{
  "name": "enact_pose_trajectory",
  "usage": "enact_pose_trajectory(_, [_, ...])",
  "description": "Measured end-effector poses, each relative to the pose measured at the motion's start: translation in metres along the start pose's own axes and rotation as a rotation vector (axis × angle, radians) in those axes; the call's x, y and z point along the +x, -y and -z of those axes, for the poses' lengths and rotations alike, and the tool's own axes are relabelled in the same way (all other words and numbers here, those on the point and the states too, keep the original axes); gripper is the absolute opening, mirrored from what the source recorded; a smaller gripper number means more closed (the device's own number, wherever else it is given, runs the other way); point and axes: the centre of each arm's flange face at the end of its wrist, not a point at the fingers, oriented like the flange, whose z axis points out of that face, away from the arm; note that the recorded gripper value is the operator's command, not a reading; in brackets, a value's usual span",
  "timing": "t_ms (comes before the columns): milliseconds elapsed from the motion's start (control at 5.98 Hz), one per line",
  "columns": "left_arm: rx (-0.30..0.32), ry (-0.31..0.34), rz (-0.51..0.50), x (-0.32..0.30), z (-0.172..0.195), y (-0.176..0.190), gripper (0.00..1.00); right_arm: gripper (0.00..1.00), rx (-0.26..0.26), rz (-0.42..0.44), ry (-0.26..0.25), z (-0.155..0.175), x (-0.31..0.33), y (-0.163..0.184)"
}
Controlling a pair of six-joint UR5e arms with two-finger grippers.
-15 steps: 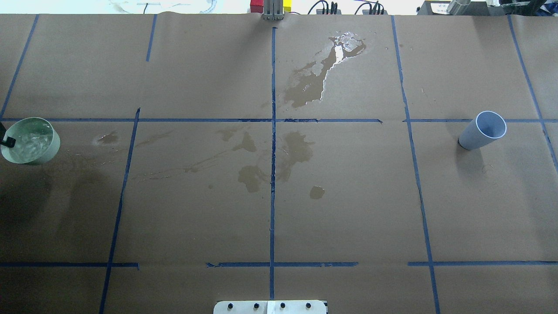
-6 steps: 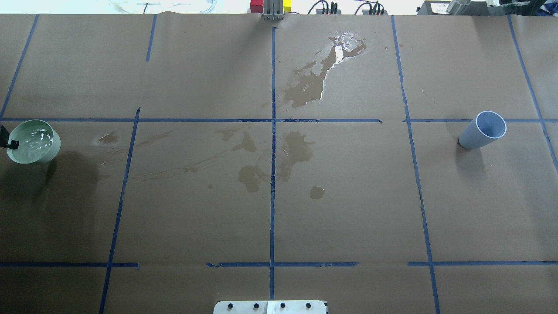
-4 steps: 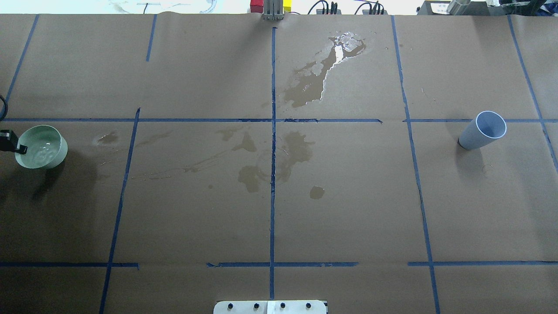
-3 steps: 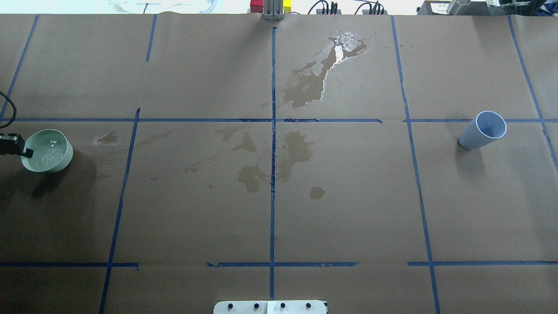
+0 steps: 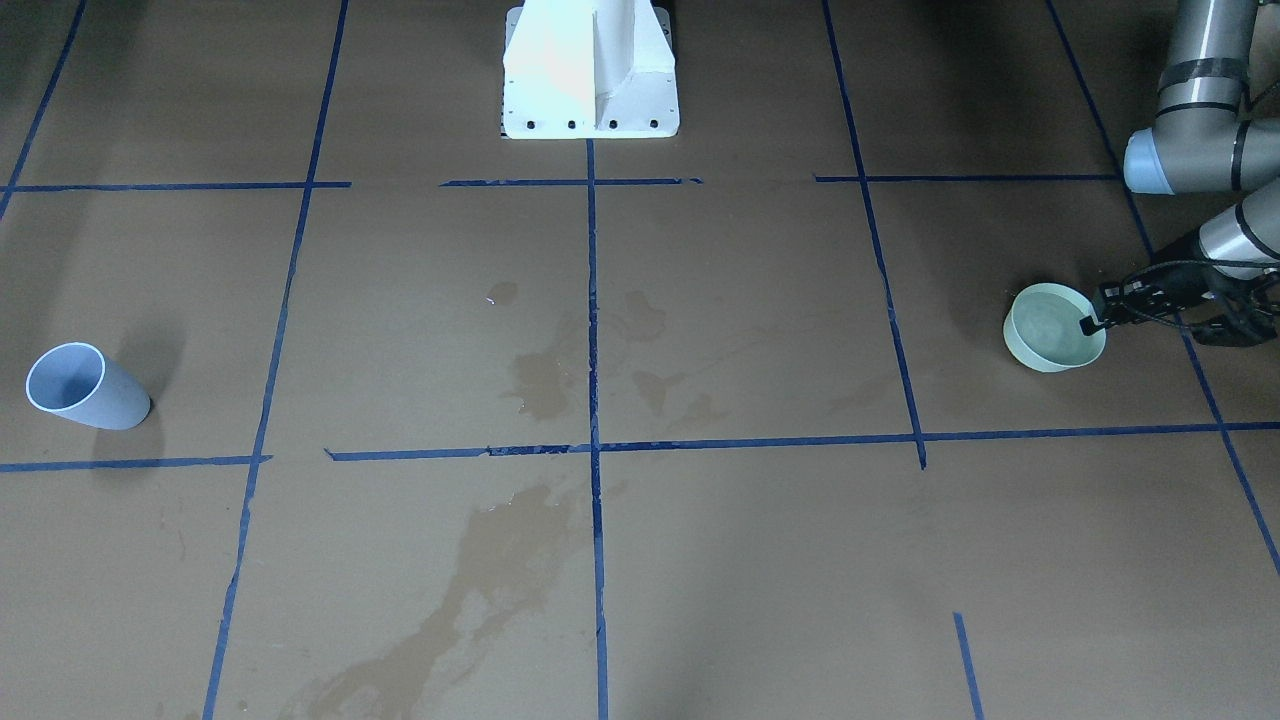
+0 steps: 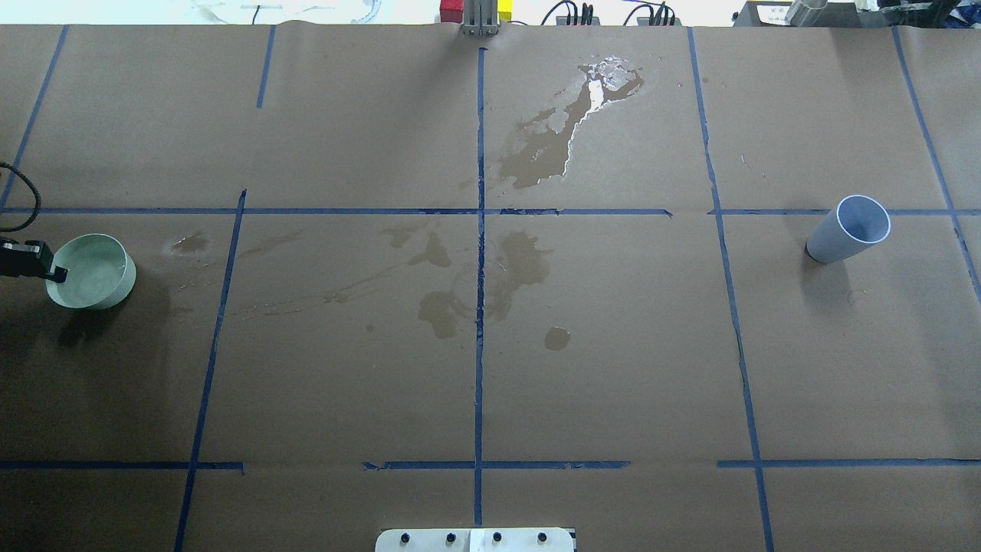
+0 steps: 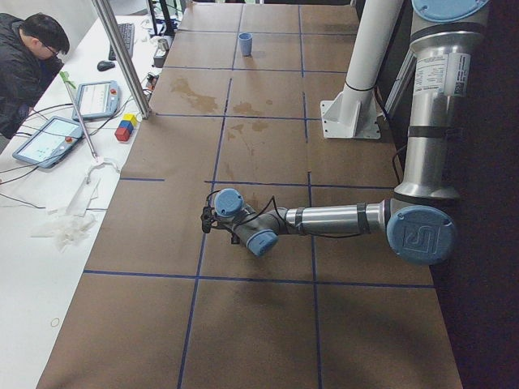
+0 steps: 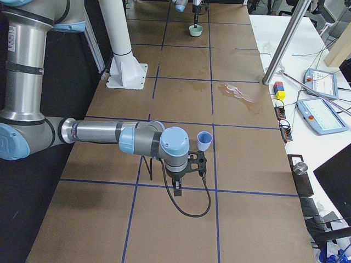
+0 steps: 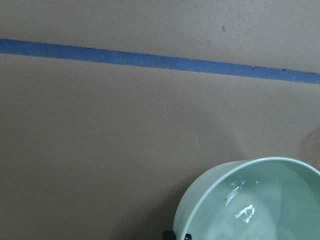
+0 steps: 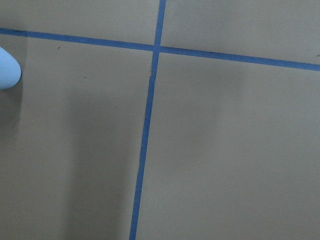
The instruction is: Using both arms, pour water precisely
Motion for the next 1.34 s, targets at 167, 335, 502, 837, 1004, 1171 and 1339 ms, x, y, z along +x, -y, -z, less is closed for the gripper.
enact_pose_trajectory(167, [-0.002,0.0,-0.001,0.001,-0.001,0.0,0.51,1.0,0.0,0.0,0.0,0.0,0.0,0.0])
enact_pose_trajectory(335, [-0.001,-0.001,-0.002,0.002,-0.001,0.001,0.92,1.0,0.0,0.0,0.0,0.0,0.0,0.0])
enact_pose_trajectory(502, [0.002,-0.005,-0.008,0.007,0.0,0.004,1.0,1.0,0.0,0.001,0.0,0.0,0.0,0.0])
enact_pose_trajectory(837, [0.019,-0.018,-0.027,0.019,0.008,0.009,1.0,1.0,0.002,0.0,0.007,0.001,-0.001,0.0])
enact_pose_trajectory(1004, [0.031,-0.023,-0.032,0.02,0.016,0.011,1.0,1.0,0.005,0.002,0.008,0.002,-0.002,0.001])
enact_pose_trajectory(1171, [0.045,-0.024,-0.049,0.017,0.025,0.013,1.0,1.0,0.007,0.007,0.008,0.003,-0.003,0.001])
enact_pose_trajectory(1339, [0.061,-0.004,-0.09,0.004,0.04,0.02,1.0,1.0,0.008,0.01,0.007,0.003,-0.004,0.002])
